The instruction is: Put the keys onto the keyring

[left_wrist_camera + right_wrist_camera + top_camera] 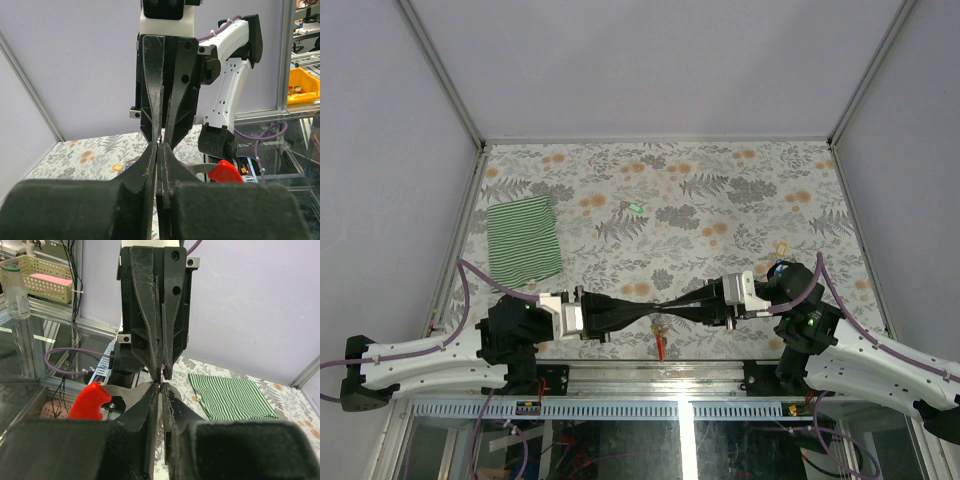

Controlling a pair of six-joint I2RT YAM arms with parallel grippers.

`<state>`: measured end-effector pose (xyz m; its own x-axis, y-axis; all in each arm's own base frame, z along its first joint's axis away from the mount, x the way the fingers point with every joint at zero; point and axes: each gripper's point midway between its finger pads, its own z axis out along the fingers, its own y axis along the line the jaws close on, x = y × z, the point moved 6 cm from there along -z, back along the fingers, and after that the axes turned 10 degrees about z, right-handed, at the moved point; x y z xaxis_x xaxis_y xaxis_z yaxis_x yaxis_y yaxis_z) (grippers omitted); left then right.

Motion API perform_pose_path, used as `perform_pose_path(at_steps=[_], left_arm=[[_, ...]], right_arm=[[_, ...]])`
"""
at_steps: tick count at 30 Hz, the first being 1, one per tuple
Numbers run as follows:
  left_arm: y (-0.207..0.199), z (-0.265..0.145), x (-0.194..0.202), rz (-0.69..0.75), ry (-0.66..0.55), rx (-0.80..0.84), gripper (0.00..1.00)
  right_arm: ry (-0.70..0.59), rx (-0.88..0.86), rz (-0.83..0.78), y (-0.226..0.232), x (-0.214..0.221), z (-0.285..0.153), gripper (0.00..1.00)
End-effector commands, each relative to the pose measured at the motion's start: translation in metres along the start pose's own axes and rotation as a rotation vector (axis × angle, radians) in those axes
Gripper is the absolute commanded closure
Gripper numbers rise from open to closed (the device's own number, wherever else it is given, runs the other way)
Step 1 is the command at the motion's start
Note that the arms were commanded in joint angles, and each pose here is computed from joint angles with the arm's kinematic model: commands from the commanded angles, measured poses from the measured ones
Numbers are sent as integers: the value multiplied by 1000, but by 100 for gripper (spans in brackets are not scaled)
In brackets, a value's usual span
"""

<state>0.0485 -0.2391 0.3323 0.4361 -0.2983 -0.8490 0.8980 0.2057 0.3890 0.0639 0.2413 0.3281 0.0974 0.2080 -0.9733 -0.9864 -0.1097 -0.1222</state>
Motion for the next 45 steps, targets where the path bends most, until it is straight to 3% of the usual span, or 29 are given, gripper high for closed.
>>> perform_pose_path(at_steps=[1, 5, 13, 25, 36, 45], left_arm=[[6, 2, -14, 28, -66, -18, 100], [4, 1, -16, 29, -72, -1, 99], [3, -9, -37, 50, -121, 44, 73], [9, -11, -47, 62, -113, 28, 74], [12, -4, -63, 64, -214, 18, 77], [19, -5, -76, 66, -270, -22, 81]], right_arm=[[-99, -6, -37, 0, -32, 5, 95], [-112, 8, -65, 0, -39, 2, 100], [-108, 21, -198, 3, -58, -10, 100], [-147, -11, -308, 9, -76, -15, 100], [-280, 0, -172, 7, -84, -5, 100], [-476, 126, 125, -9, -109, 2, 100]])
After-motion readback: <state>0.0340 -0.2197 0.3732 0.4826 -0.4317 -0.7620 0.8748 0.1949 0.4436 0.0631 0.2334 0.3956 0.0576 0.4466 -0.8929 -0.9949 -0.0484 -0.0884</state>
